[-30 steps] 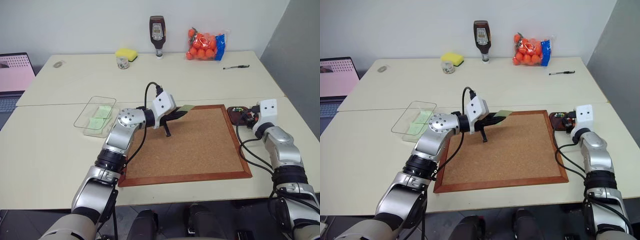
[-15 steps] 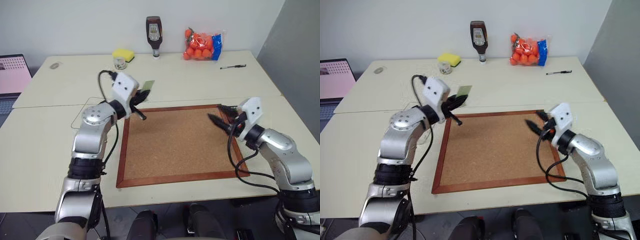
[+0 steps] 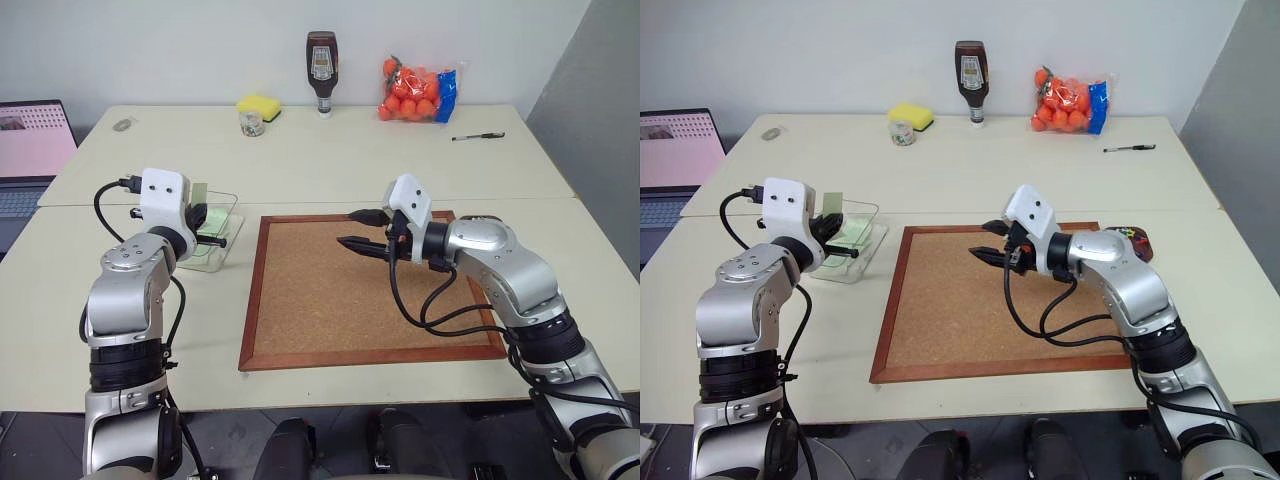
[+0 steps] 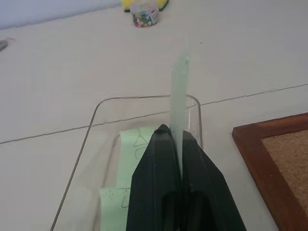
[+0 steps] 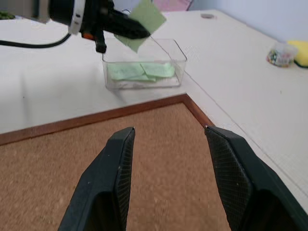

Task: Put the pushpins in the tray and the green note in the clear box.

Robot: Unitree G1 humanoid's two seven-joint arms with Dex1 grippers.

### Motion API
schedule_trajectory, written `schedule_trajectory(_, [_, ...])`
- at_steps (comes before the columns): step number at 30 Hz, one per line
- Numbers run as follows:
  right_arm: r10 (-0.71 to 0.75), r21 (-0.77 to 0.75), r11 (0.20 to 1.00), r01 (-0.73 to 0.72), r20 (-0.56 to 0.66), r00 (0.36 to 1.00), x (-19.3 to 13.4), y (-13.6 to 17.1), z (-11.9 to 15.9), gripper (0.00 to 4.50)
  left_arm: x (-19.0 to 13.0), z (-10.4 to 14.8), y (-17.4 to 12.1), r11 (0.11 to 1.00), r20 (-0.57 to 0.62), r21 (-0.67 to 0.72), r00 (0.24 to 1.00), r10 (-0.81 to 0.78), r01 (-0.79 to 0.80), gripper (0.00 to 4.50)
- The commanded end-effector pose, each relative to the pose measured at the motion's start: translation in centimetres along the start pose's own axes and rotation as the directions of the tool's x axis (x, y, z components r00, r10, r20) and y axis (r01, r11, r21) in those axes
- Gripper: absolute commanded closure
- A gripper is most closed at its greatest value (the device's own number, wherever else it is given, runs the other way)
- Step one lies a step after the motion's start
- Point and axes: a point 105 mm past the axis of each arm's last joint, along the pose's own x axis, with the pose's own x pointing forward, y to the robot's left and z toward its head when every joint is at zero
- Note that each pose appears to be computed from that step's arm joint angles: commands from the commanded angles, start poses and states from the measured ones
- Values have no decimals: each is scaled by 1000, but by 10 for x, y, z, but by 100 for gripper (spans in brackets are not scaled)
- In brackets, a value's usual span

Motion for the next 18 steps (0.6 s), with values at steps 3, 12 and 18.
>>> schedule_trajectory(3, [9,-35,999,-8,24,1000,0,0,8,204,-3,5,12,993,4,-97,998,65,-64,450])
schedule_trajectory(12, [13,-35,999,-12,35,999,0,3,11,201,-3,9,5,986,-12,-155,998,54,-55,312])
schedule_trajectory(18, [10,-34,999,-8,46,999,1,4,13,201,-1,16,4,989,-4,-133,998,58,-58,189])
